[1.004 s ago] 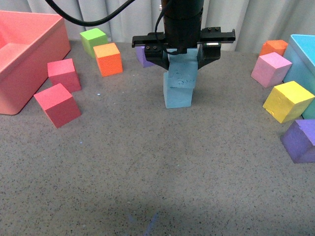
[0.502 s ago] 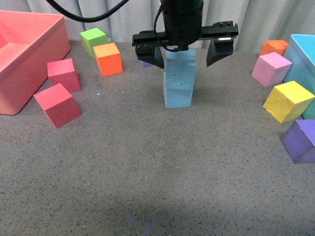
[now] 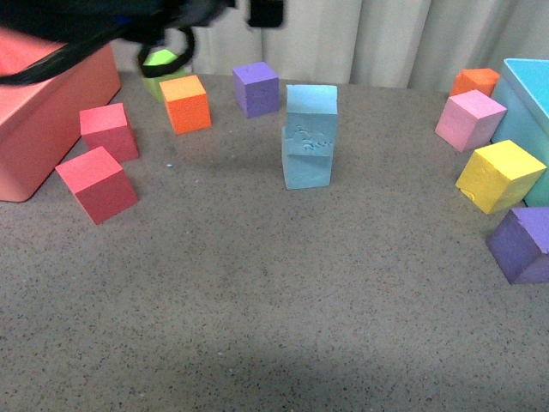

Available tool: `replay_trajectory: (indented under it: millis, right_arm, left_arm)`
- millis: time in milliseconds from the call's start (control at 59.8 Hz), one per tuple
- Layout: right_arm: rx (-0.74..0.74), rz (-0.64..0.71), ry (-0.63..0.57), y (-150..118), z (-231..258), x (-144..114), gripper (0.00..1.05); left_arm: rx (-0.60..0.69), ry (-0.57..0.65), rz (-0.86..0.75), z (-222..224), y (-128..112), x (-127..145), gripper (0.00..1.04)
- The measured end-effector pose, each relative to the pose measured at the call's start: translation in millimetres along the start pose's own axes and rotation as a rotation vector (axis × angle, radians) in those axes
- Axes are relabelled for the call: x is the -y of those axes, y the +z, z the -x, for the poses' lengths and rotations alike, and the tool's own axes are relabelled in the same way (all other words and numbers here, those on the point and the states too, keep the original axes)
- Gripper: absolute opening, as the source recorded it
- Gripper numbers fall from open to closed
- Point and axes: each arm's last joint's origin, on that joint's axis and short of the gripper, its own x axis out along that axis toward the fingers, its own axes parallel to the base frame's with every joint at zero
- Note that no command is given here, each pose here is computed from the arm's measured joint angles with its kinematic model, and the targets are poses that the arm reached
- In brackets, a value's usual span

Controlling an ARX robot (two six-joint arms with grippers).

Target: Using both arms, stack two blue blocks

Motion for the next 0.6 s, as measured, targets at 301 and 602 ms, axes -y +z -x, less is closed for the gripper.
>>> replay_trajectory:
  millis: [301,602]
  right_arm:
    - [0.0,0.0,0.003,0.0,0.0,-0.1,0.95]
    - [0.0,0.0,0.003,0.0,0.0,-0.1,0.95]
  left_arm:
    - [0.088,0.012,-0.01,97.3,-19.3,-87.7,0.04]
    - [0.084,0.018,-0.018,157.4,-38.8,-125.7,0.04]
